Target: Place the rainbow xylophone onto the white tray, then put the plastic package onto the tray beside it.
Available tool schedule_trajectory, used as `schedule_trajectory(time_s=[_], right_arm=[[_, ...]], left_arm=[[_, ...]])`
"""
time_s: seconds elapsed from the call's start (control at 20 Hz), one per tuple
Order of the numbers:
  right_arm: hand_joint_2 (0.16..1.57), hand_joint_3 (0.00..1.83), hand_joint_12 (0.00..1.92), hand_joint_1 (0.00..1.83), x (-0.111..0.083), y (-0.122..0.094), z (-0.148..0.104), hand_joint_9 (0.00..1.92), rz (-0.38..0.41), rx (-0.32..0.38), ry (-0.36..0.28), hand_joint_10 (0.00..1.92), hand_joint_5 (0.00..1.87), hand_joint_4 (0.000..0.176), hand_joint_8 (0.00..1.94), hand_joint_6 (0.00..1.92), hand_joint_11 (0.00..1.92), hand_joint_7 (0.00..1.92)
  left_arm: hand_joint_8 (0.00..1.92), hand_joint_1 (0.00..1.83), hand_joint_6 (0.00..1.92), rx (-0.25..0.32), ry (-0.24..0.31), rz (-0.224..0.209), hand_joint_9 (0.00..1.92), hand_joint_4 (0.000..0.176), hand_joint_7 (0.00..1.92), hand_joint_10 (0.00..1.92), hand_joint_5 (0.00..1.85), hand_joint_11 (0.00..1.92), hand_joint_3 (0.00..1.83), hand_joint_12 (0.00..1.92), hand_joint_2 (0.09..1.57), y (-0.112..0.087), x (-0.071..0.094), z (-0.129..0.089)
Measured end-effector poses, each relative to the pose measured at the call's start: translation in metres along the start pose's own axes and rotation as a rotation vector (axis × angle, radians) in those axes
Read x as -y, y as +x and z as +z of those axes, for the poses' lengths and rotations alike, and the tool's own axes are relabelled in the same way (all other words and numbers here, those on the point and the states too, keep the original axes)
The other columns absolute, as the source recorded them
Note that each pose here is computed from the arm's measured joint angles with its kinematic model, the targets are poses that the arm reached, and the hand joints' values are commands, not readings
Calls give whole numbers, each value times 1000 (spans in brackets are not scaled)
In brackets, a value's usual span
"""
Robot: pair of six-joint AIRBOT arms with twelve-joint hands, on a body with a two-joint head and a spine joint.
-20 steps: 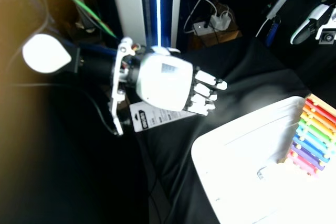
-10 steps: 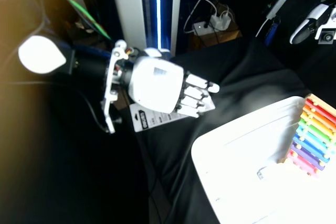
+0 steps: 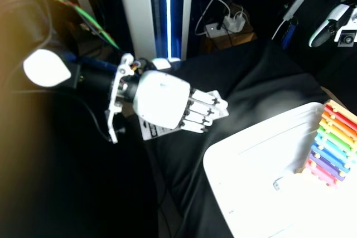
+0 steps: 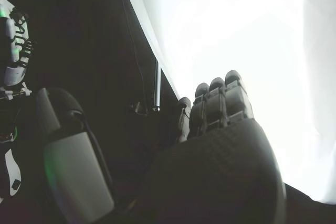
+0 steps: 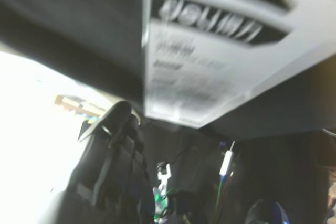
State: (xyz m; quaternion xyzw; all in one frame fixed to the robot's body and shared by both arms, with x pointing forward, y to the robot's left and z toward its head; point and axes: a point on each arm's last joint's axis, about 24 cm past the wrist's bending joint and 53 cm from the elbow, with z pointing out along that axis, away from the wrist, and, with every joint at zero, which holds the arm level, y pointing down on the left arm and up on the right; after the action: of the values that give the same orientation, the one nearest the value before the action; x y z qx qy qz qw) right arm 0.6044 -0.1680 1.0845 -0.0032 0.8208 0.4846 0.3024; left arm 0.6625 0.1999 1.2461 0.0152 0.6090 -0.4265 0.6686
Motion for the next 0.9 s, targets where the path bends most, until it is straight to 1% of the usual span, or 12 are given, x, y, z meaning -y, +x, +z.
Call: schedule_trajectory(time_s=[0.2,0.3,0.35,0.4,0.5,0.55,0.65,0.7,0.75,0.8,0.85,0.9], right_arm=[[730,2,428,549,9,8,5,431,23,-12,11,0,146,0,1,1,365,322],[729,1,425,607,12,11,8,444,27,-18,14,5,151,0,7,4,415,336],[726,0,427,610,13,10,8,469,29,-14,15,15,170,0,15,10,429,363],[732,2,421,618,14,7,7,462,32,-7,15,10,172,0,10,9,420,357],[738,3,381,642,17,3,7,408,34,3,25,0,162,0,0,2,334,325],[736,2,386,607,19,5,7,413,39,2,30,4,169,0,2,4,353,326],[737,1,382,594,21,2,6,412,37,7,32,3,167,0,2,2,345,330],[725,0,375,616,22,1,6,400,42,11,34,0,155,22,0,0,329,323],[723,0,384,607,22,1,7,416,41,12,33,7,157,7,8,2,346,344],[723,0,380,601,23,0,7,407,43,13,33,3,147,10,4,0,331,337],[725,0,374,620,24,0,7,416,49,15,34,6,139,12,9,0,314,350],[716,0,377,650,24,0,8,414,51,16,32,5,145,3,9,3,315,354]], left_arm=[[1,834,0,0,1,1,41,107,60,1,0,0,1,0,740,0,0,0],[1,825,0,-1,-1,0,48,116,60,4,0,0,0,0,730,0,0,0],[3,826,0,0,0,1,49,109,65,4,0,0,0,0,735,0,0,0],[2,825,0,-1,0,1,46,117,63,3,0,0,0,0,736,0,0,0],[1,818,0,0,0,1,47,115,61,3,0,0,0,0,735,0,0,0],[0,822,0,-1,0,1,39,122,57,0,0,0,0,0,732,0,0,0],[2,817,0,-1,-1,0,38,121,60,0,0,0,0,0,732,0,0,0],[3,817,0,-1,0,1,40,114,64,1,0,0,1,0,738,0,0,0],[3,817,0,0,0,1,42,106,64,2,0,0,2,0,741,0,0,0],[4,809,0,-1,-1,0,40,108,68,1,0,0,0,0,737,0,0,0],[2,818,0,-1,0,1,45,117,63,3,0,0,1,0,739,0,0,0],[0,835,0,0,0,1,45,119,58,3,0,0,2,0,742,0,0,0]])
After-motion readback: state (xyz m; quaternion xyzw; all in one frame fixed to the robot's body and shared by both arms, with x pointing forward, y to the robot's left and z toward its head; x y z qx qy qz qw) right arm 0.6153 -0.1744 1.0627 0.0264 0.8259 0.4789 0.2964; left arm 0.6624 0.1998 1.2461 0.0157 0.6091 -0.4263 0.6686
